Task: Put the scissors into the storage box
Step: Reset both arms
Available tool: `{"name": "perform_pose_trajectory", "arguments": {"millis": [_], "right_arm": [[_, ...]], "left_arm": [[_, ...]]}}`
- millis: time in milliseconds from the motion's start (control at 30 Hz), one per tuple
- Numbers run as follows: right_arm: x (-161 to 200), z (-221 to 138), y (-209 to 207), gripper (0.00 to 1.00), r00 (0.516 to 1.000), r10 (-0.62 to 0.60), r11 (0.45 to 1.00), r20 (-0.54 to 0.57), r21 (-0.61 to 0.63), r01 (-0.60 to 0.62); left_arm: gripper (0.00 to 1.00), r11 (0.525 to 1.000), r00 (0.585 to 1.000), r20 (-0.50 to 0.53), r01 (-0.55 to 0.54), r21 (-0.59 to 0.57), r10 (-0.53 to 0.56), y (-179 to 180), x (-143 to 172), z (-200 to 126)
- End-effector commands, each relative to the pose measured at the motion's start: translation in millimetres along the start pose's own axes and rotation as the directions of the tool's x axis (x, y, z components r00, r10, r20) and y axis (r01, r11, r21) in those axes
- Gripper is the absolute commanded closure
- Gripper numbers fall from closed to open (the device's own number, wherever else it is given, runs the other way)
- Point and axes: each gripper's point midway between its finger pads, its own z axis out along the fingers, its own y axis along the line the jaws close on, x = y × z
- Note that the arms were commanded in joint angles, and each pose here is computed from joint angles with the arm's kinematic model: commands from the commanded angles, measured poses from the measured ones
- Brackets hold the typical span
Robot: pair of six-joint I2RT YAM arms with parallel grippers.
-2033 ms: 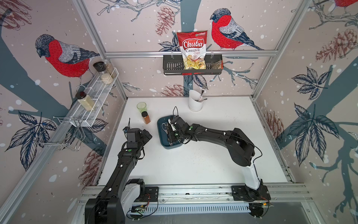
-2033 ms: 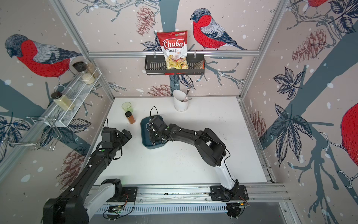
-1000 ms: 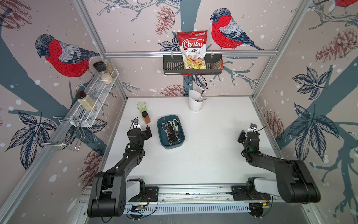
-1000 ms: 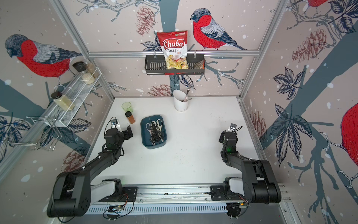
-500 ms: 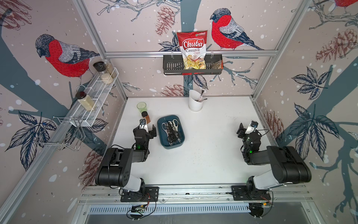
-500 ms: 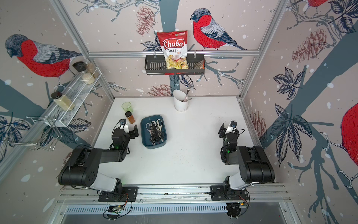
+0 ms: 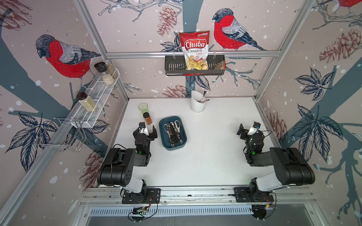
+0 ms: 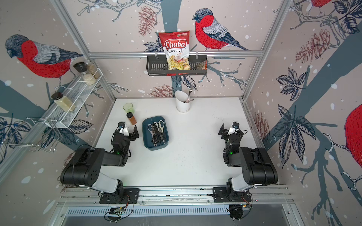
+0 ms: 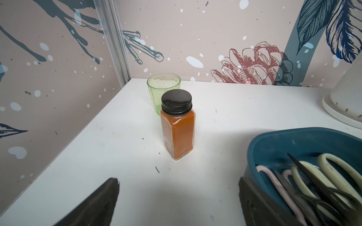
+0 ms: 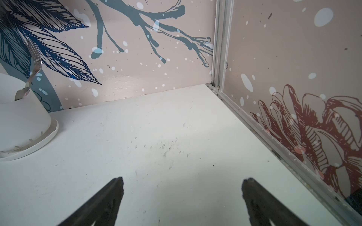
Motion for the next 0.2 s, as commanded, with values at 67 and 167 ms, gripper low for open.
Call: {"name": "perform_pose_trajectory", "arguments": {"millis": [67, 167], "right_arm": [[-4.2, 2.8, 1.8, 0.00, 1.000, 0.011, 1.000, 0.011, -0.015, -0.011], [-4.0, 1.3, 1.9, 0.00, 1.000, 0.012, 1.000, 0.008, -0.019, -0.012]], "left_arm": [[0.02, 1.000, 0.999, 0.035, 0.015, 0.002, -0.015, 1.0, -9.6, 0.4], [0.01, 1.000, 0.999, 0.039, 0.016, 0.000, -0.016, 1.5, -10.4, 0.5]]}}
